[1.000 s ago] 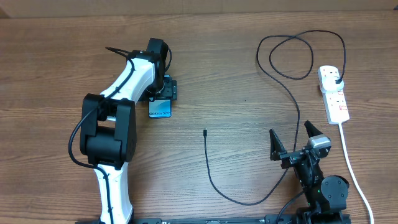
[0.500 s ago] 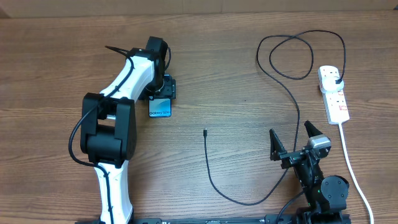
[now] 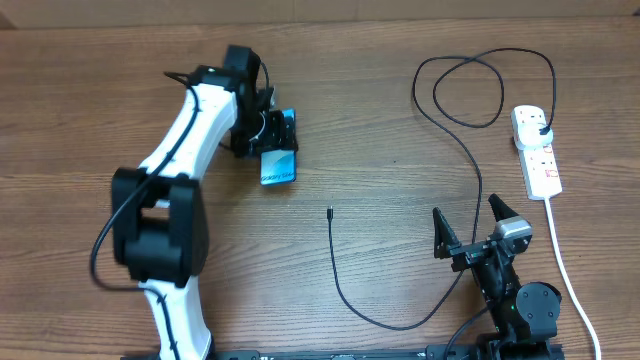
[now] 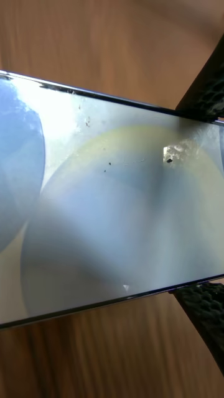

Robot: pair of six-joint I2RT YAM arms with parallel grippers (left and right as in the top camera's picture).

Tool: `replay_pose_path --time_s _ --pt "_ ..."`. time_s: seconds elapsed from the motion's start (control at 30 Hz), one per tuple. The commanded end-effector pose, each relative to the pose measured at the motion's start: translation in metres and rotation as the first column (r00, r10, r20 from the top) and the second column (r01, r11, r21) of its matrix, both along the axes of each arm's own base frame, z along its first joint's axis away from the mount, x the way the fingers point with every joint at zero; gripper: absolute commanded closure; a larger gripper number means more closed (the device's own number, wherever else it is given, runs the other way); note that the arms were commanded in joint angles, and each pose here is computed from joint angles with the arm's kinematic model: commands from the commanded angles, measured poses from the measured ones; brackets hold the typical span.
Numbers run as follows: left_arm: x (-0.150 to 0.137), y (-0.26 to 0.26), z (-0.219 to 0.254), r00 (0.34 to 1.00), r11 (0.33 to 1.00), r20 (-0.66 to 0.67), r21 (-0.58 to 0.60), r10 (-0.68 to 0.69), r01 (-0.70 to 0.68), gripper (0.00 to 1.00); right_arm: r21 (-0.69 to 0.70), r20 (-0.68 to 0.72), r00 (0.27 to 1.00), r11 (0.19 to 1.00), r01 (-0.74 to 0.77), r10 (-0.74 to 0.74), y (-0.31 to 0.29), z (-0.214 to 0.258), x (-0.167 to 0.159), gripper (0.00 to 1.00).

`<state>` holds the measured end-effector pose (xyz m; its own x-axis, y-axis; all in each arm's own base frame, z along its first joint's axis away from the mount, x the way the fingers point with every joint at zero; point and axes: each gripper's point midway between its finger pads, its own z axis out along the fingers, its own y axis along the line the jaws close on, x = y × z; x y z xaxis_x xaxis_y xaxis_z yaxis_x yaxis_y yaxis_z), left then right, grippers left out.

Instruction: Plug charger to phone and switch on socket

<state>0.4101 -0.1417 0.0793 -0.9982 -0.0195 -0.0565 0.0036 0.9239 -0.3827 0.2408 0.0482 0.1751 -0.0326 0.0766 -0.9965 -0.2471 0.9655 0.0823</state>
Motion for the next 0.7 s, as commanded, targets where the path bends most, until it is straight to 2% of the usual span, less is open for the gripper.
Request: replay_pose_path --time_s 0.0,0.1,0.3,0.4,0.5,0.57,0.67 --pt "-0.007 -0.035 0.092 0.987 0.939 0.147 -0.324 -0.071 0.116 0.30 0.226 -0.048 0.999 0.974 -0.008 0.019 0.002 0.000 -0.001 0.00" --pt "-0.014 -0.045 0.124 0.979 0.884 0.189 -0.439 -0.082 0.159 0.30 0.250 -0.024 0.987 0.957 -0.146 0.157 0.025 0.014 -0.010 0.00" --pt "-0.024 -0.060 0.145 0.972 0.809 0.204 -0.549 -0.115 0.211 0.29 0.311 -0.090 0.979 0.939 -0.150 0.186 0.028 0.071 -0.026 0.00" --pt "-0.026 -0.067 0.151 0.968 0.782 0.215 -0.579 -0.130 0.233 0.29 0.319 -0.213 0.958 0.940 -0.117 0.192 0.029 0.104 -0.031 0.00" --pt "-0.033 -0.079 0.151 0.967 0.776 0.202 -0.581 -0.153 0.244 0.28 0.329 -0.404 0.892 0.942 -0.068 0.205 0.032 0.119 -0.031 0.00" --pt "-0.038 -0.088 0.151 0.967 0.772 0.190 -0.585 -0.167 0.248 0.28 0.336 -0.529 0.819 0.941 -0.040 0.224 0.035 0.121 -0.030 0.00" --pt "-0.044 -0.101 0.151 0.970 0.767 0.164 -0.594 -0.178 0.241 0.28 0.370 -0.629 0.721 0.928 -0.049 0.289 0.047 0.123 -0.026 0.00"
